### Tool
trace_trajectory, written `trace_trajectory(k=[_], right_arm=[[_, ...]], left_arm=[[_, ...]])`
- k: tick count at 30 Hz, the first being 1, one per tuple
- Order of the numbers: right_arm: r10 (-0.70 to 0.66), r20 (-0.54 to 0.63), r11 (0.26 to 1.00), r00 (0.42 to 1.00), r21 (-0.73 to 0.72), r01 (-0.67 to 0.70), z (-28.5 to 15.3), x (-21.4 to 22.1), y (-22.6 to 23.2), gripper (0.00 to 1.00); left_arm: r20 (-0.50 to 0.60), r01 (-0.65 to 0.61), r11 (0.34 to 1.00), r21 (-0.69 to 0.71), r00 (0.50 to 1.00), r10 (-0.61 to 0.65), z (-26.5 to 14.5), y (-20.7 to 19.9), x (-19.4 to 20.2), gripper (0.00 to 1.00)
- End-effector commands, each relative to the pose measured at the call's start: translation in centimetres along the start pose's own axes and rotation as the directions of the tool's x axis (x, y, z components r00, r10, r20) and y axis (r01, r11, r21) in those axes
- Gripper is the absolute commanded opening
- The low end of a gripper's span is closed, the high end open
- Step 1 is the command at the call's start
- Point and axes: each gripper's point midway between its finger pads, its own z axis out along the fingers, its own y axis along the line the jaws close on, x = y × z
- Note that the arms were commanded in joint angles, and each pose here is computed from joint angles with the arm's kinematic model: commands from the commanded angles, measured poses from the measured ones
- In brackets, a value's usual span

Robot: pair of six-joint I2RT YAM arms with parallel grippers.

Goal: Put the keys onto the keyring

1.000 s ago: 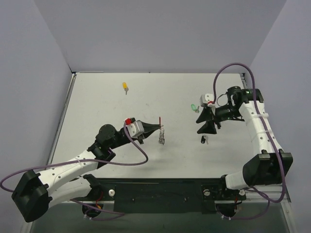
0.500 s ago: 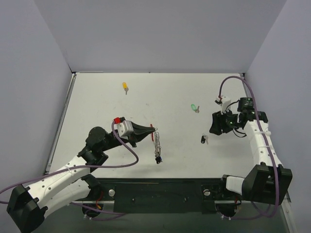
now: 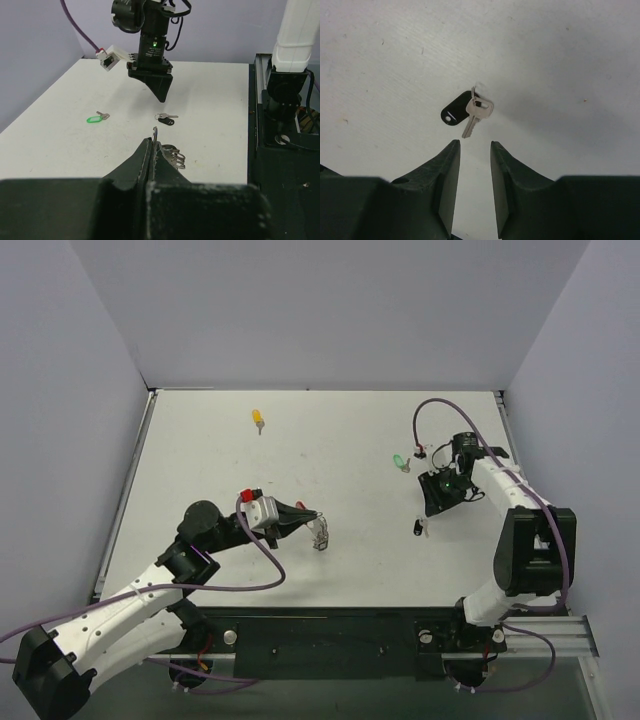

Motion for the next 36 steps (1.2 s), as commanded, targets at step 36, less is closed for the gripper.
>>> trace_trajectory(k=[36], right_arm=[[-0.036,-0.258,0.999,0.966,0.014,0.041,3.8,-0.6,0.0,0.23]], left_arm=[[0.062,-0.084,0.996,0.029,0.995,0.082,-0.1,-0.2,-2.6,0.00]])
